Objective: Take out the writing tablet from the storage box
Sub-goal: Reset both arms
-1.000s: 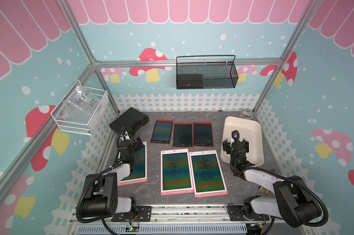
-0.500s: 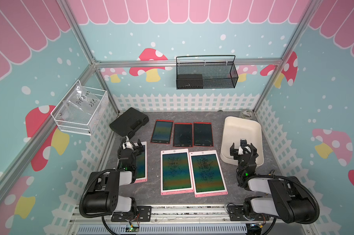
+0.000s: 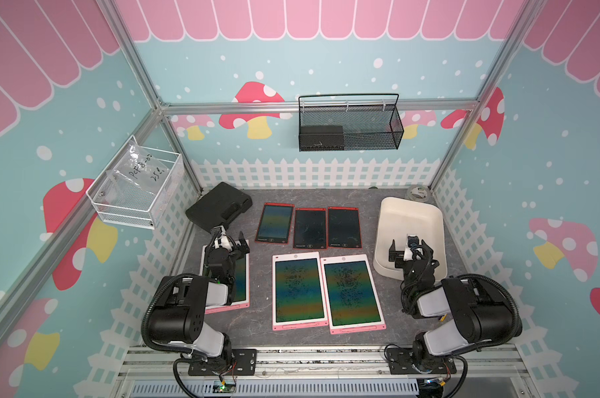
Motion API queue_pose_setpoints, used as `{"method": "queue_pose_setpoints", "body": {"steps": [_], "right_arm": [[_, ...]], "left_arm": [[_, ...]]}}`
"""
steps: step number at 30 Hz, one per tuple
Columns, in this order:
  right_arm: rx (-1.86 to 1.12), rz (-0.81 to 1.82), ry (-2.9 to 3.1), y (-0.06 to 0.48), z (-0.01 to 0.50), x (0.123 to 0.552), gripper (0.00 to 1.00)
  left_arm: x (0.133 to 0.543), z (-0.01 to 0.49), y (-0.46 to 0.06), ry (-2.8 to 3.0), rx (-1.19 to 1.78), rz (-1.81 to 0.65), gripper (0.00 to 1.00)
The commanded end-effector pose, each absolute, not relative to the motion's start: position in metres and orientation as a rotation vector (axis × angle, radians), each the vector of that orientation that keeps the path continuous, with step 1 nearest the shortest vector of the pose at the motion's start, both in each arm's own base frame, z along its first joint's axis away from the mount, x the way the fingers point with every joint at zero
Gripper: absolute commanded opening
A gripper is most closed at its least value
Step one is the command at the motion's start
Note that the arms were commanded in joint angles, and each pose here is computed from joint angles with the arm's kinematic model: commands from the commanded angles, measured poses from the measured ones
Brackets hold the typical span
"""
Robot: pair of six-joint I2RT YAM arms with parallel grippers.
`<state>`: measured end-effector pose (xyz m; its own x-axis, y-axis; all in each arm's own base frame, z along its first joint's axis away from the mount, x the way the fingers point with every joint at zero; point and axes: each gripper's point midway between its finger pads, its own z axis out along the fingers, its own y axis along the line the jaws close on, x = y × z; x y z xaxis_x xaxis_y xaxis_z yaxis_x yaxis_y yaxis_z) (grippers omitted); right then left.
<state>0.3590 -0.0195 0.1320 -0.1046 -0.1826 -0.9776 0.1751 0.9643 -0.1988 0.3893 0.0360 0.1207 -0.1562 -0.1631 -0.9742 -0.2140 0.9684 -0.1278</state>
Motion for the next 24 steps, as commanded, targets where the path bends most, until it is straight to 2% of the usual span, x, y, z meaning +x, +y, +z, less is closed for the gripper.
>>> {"method": "queue_pose_setpoints", "body": {"steps": [1,24], "right_arm": [[0.037,-0.313,1.625,-0.0264,0.1383,0.3617,0.99],[0.032,-0.285,1.639,-0.0283,0.1364,0.3646,0.99]], "left_arm": [[0.3932,0.1185,0.0300,1.774,-0.229,0.050,0.99],[0.4011,0.1159,0.0235,1.816,-0.194,0.058,0.99]]}}
